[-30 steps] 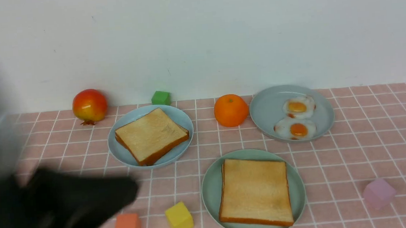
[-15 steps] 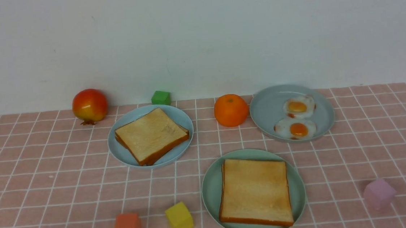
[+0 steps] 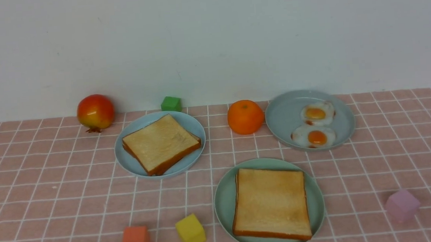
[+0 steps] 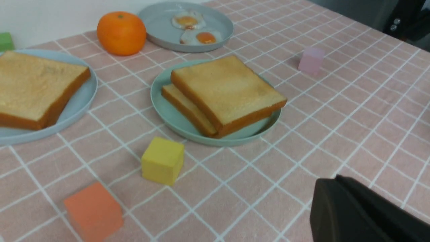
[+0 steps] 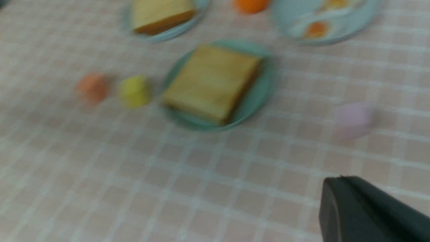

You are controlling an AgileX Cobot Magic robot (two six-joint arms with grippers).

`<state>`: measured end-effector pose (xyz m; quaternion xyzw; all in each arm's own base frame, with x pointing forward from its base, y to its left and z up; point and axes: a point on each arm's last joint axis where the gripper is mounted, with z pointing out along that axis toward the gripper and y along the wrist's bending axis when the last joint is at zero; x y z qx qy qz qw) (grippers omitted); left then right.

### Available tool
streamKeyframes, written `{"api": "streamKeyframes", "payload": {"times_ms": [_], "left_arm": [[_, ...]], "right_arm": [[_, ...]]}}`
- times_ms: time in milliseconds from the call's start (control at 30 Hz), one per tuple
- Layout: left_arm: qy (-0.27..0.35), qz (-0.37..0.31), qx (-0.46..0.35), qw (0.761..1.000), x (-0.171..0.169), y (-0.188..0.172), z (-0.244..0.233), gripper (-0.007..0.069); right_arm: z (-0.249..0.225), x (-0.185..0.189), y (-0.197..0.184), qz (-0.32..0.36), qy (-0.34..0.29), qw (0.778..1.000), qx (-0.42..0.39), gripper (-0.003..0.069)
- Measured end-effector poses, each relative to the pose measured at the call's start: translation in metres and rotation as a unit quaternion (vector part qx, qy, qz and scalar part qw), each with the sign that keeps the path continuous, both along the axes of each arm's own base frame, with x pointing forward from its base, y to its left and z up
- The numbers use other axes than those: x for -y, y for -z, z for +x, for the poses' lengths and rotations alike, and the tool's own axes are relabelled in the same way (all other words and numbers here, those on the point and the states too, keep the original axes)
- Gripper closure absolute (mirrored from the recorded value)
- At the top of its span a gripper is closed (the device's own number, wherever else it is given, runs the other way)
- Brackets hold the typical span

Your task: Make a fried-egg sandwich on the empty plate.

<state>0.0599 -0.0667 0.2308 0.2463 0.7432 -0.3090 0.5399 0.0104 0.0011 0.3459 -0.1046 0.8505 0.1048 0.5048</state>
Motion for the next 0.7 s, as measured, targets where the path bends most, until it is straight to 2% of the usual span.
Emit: {"api": "streamKeyframes", "payload": {"times_ms": [33,100,167,233,300,333,367,400,500,700], "left_arm": [[0.000,0.002,-0.002,1.000,0.000,0.000,0.000,0.0613],[0.000,0.002,-0.002,1.000,0.000,0.001,0.000,0.0613],[0.000,0.002,-0.002,1.000,0.000,0.001,0.000,0.0613],[0.000,0.002,-0.002,1.000,0.000,0.001,0.000,0.0613],[0.000,0.002,-0.002,1.000,0.000,0.001,0.000,0.0613],[0.000,0.002,-0.002,1.000,0.000,0.001,0.000,0.0613],[0.000,0.002,-0.002,1.000,0.000,0.001,0.000,0.0613],[0.000,0.002,-0.002,1.000,0.000,0.001,0.000,0.0613],[0.001,0.003,-0.003,1.000,0.000,0.001,0.000,0.0613],[0.001,0.005,-0.005,1.000,0.000,0.001,0.000,0.0613]], "right_arm": [[0.004,0.002,0.004,-0.010,0.051,0.998,0.022,0.0635],[0.007,0.002,0.008,-0.013,0.072,0.997,0.038,0.0635],[0.016,0.001,0.031,-0.020,0.105,0.993,0.057,0.0635],[0.024,-0.002,0.049,-0.010,0.112,0.991,0.079,0.0635],[0.034,-0.003,0.087,-0.013,0.113,0.990,0.086,0.0648],[0.035,-0.003,0.090,-0.012,0.114,0.989,0.094,0.0650],[0.038,-0.003,0.120,-0.020,0.112,0.989,0.090,0.0660],[0.038,-0.003,0.123,-0.019,0.112,0.989,0.096,0.0662],[0.040,-0.004,0.170,-0.011,0.113,0.990,0.079,0.0664],[0.040,-0.005,0.175,0.022,0.118,0.990,0.075,0.0666]]}}
